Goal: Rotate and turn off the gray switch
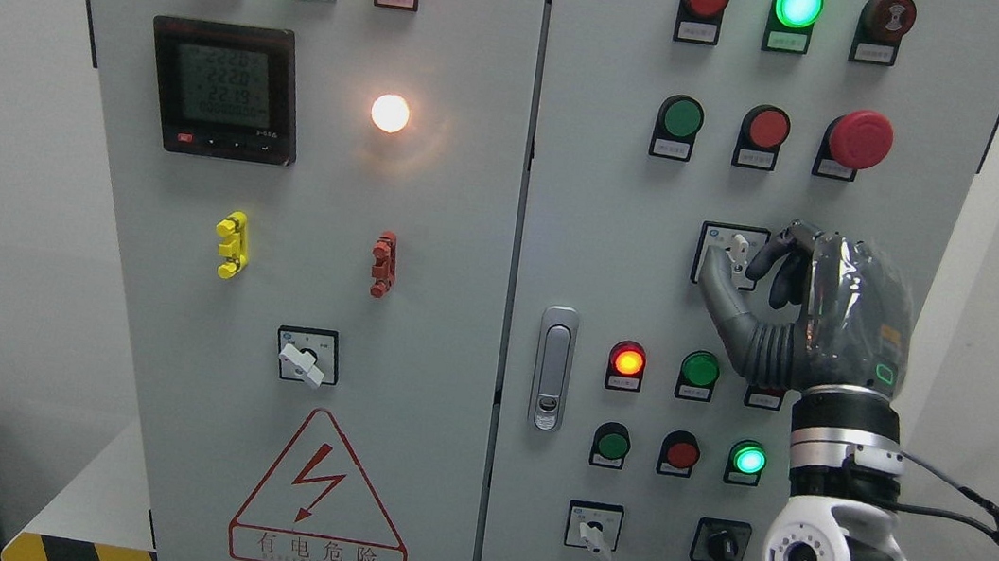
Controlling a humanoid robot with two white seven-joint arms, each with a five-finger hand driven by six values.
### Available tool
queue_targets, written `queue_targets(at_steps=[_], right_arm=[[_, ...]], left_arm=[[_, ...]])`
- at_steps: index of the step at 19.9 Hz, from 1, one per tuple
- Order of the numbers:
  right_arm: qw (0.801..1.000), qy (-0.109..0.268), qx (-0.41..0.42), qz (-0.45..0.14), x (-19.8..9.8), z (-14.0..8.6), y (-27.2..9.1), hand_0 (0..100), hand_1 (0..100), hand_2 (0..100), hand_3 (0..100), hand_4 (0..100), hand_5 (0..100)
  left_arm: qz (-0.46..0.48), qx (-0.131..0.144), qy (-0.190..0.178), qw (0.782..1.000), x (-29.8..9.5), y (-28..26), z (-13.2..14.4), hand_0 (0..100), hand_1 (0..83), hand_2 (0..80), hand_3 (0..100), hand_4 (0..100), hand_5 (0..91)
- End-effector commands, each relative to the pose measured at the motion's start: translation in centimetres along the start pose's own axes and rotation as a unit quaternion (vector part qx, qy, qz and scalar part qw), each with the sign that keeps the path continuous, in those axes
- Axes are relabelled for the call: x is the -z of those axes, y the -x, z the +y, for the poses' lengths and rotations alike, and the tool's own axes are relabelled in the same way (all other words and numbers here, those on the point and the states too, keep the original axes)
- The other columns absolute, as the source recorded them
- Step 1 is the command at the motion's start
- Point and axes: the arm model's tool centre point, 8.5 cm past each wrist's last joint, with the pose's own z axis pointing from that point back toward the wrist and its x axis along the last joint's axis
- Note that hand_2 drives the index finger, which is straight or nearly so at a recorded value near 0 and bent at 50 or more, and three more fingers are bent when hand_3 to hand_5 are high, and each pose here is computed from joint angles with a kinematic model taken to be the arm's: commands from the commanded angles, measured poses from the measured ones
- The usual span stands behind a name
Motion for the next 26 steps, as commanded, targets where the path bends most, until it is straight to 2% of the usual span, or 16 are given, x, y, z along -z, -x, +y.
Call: queue_targets(at_steps=[1,5,7,9,11,12,13,14,16,17,18,19,21,24,26], right_arm=[[0.999,0.036,-0.004,0.005,-1.2,-2.3,1.2,34,41,69,94,92,100],[0.996,0.085,-0.006,-0.032,-2.4,-4.4,0.6,34,40,67,94,92,100],[0.993,0.106,-0.004,-0.052,-2.8,-5.1,0.1,35,37,63,95,89,100],[0.991,0.114,-0.005,-0.07,-3.6,-5.4,-0.2,35,34,59,98,91,100],[0.99,0.108,-0.004,-0.094,-4.3,-5.1,-0.4,34,32,58,99,93,96],[0.989,0.102,0.005,-0.111,-4.6,-4.8,-0.6,33,31,57,93,86,89],[0.987,0.095,0.019,-0.132,-5.0,-4.5,-0.7,33,30,55,81,74,78],[0.983,0.092,0.032,-0.154,-5.4,-4.5,-0.9,33,29,54,76,68,71],[0.98,0.084,0.028,-0.178,-6.3,-4.2,-0.4,32,25,48,49,36,33],[0.979,0.079,0.024,-0.188,-6.8,-4.0,-0.1,31,25,46,43,28,27],[0.978,0.076,0.02,-0.192,-7.2,-3.8,0.2,30,25,41,33,18,15],[0.978,0.075,0.02,-0.194,-7.4,-3.8,0.4,30,24,36,27,11,9],[0.979,0.076,0.017,-0.189,-7.5,-3.9,0.8,28,24,21,14,1,0],[0.981,0.076,0.013,-0.18,-7.5,-4.1,1.3,26,24,12,7,0,0],[0.982,0.069,0.011,-0.175,-7.6,-3.9,1.6,25,25,9,5,0,0]], left_arm=[[0.007,0.001,0.0,1.0,-0.1,0.5,0.0,12,38.9,0.0,0,0,0.0],[0.007,0.001,0.0,1.0,-0.1,0.5,0.0,12,38.9,0.0,0,0,0.0],[0.008,0.002,0.0,1.0,-0.1,0.5,0.0,12,38.9,0.0,0,0,0.0],[0.007,0.001,0.0,1.0,-0.1,0.5,0.0,12,38.9,0.0,0,0,0.0],[0.007,0.001,0.0,1.0,-0.1,0.5,0.0,12,38.9,0.0,0,0,0.0],[0.007,0.001,0.0,1.0,-0.1,0.5,0.0,12,38.9,0.0,0,0,0.0],[0.007,0.001,0.0,1.0,-0.1,0.5,0.0,12,38.9,0.0,0,0,0.0],[0.007,0.001,0.0,1.0,-0.1,0.5,0.0,12,38.9,0.0,0,0,0.0],[0.008,0.002,0.0,1.0,-0.1,0.5,0.0,12,38.9,0.0,0,0,0.0],[0.007,0.001,0.0,1.0,-0.1,0.5,0.0,12,38.9,0.0,0,0,0.0],[0.008,0.002,0.0,1.0,-0.1,0.5,0.0,12,38.9,0.0,0,0,0.0],[0.008,0.002,0.0,1.0,-0.1,0.5,0.0,12,38.9,0.0,0,0,0.0],[0.007,0.001,0.0,1.0,-0.1,0.5,0.0,12,38.9,0.0,0,0,0.0],[0.008,0.002,0.0,1.0,-0.1,0.5,0.0,12,38.9,0.0,0,0,0.0],[0.007,0.001,0.0,1.0,-0.1,0.5,0.0,12,38.9,0.0,0,0,0.0]])
